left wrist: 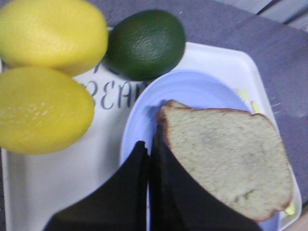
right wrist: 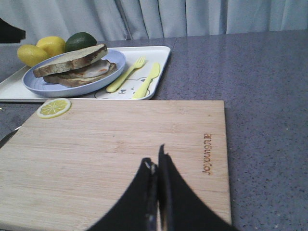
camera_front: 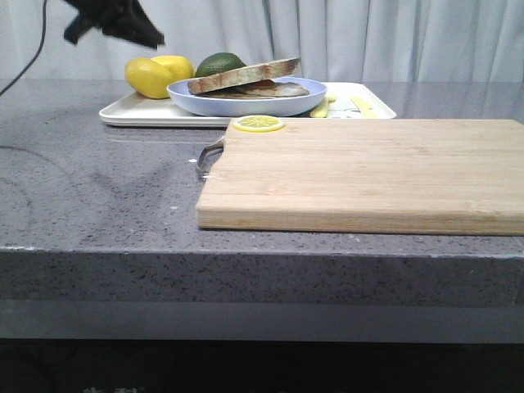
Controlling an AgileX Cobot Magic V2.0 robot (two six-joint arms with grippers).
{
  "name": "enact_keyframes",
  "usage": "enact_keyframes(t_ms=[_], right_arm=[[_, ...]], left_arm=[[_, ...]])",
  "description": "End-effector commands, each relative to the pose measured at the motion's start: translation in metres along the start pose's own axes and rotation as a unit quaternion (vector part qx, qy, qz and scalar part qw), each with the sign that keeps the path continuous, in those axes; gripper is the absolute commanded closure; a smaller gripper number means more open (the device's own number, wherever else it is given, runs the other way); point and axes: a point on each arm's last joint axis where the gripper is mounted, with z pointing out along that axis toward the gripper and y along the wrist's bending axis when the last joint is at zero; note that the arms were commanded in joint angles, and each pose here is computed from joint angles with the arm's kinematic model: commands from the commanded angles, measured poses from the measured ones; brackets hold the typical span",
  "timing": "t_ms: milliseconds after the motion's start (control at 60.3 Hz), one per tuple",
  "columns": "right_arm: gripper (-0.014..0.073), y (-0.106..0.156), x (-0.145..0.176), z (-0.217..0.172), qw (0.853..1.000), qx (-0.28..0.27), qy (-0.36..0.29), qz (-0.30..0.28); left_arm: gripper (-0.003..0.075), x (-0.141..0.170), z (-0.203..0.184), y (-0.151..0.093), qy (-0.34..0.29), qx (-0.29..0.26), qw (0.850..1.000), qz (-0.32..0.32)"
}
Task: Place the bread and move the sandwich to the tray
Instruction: 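Release the plate and raise the left gripper away from the tray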
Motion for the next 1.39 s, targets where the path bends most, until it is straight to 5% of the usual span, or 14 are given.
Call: enact_keyframes(t_ms=[0,348,547,713,978,1127,1376], right_arm=[[0.0655,-0.001,-0.015,-0.002,0.999,0.011,-0.046,0.005],[0.0655,0.001,-0.01,-0.002,1.0,0.0,-0.018,0.004],[0.0655,0.001,-0.01,-0.002,1.0,0.0,-0.018,0.004],[0.0655,0.001,-0.01,-0.002,1.0,0.0,-0.018,0.004],[0.0655,0.001,-0.01,-0.002,1.0,0.0,-0.018,0.004],[0.0655,0.001,-0.01,-0.002,1.0,0.0,-0.018,0.004],[0.0655,0.001,-0.01,-0.002,1.0,0.0,-0.018,0.004]], left_arm=[[0.0741,-0.028,-0.082,-0.075,-0.1,0.054,0.991,0.072],[0.0741,-0.023,-0.121,-0.148,-0.129,0.083,0.981,0.116],[0.0741,-0.016,-0.139,-0.181,-0.13,0.021,0.98,0.153],[0.0741,0.008,-0.136,-0.195,-0.06,-0.054,0.984,0.161],[0.0741,0.058,-0.154,-0.183,0.02,-0.136,0.978,0.159],[0.0741,0.084,-0.188,-0.167,0.006,-0.204,0.966,0.162],[0.0741,0.141,-0.239,-0.144,-0.07,-0.227,0.96,0.15]])
